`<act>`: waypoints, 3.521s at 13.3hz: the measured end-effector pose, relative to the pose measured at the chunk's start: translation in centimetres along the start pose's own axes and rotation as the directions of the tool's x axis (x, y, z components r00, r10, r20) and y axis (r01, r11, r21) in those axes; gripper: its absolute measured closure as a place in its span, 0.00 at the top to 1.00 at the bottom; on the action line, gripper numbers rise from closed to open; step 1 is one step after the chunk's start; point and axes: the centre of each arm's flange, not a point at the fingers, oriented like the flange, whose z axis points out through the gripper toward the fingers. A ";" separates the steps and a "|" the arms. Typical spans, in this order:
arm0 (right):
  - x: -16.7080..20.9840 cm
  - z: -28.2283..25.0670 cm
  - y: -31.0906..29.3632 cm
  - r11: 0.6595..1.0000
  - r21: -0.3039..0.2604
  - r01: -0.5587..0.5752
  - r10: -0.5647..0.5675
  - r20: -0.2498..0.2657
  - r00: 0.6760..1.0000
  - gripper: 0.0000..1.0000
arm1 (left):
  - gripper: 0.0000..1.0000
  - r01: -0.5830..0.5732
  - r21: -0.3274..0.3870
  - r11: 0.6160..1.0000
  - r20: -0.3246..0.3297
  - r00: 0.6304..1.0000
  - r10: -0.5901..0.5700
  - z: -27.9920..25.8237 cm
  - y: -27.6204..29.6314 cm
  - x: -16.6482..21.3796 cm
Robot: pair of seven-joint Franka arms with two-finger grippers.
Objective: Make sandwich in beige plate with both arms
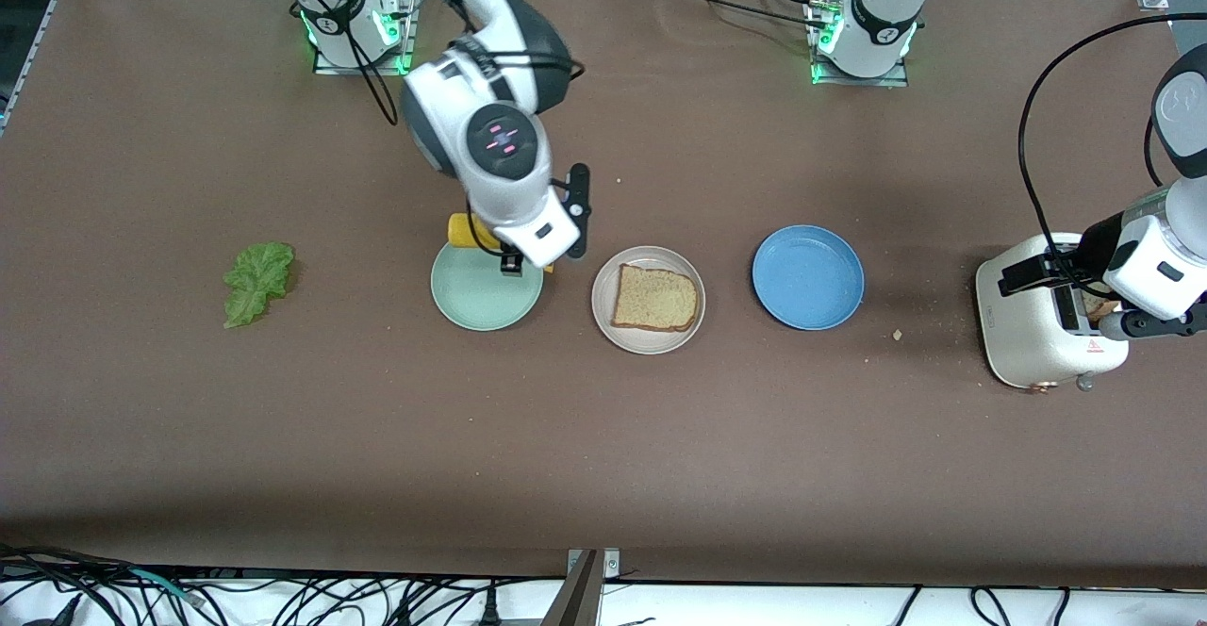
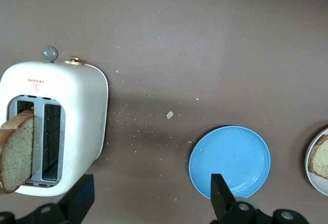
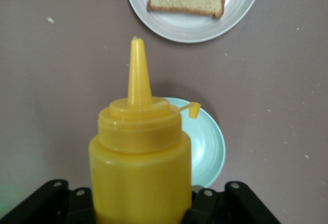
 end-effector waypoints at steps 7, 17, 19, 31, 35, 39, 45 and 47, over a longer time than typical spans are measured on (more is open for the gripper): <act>7.3 6.0 -4.4 0.974 -0.195 0.112 -0.050 0.300 0.953 0.04 | 1.00 0.000 0.000 1.000 0.000 1.000 0.000 0.0 0.0 0.0; 4.7 5.5 -1.5 0.995 -0.095 -0.005 0.022 0.185 0.983 0.04 | 1.00 0.000 0.000 1.000 0.000 1.000 0.000 0.0 0.0 0.0; 3.2 4.6 -0.5 1.000 -0.025 -0.010 0.013 0.108 0.994 0.04 | 1.00 0.000 0.000 1.000 0.000 1.000 0.000 0.0 0.0 0.0; -14.0 6.0 11.1 0.956 0.269 0.115 0.051 -0.539 0.841 0.04 | 1.00 -0.001 0.000 1.000 0.000 1.000 0.001 0.0 0.1 0.0; -20.8 7.9 13.1 0.944 0.244 0.223 0.015 -0.705 0.709 0.04 | 1.00 -0.010 0.110 0.994 -0.011 1.000 0.011 -1.2 -1.8 -0.4; -28.6 12.9 13.8 0.930 0.167 0.326 -0.036 -0.845 0.534 0.04 | 1.00 -0.004 0.111 0.994 0.017 1.000 0.002 -1.6 -7.0 -1.1; -34.8 23.4 12.5 0.908 0.033 0.418 -0.059 -0.977 0.205 0.04 | 1.00 -0.035 0.094 0.995 0.010 0.999 0.034 0.8 -13.5 -2.4; -35.2 26.9 11.8 0.905 -0.015 0.426 -0.069 -0.992 0.110 0.04 | 1.00 -0.042 0.082 0.996 -0.016 0.999 0.044 1.8 -14.3 -3.9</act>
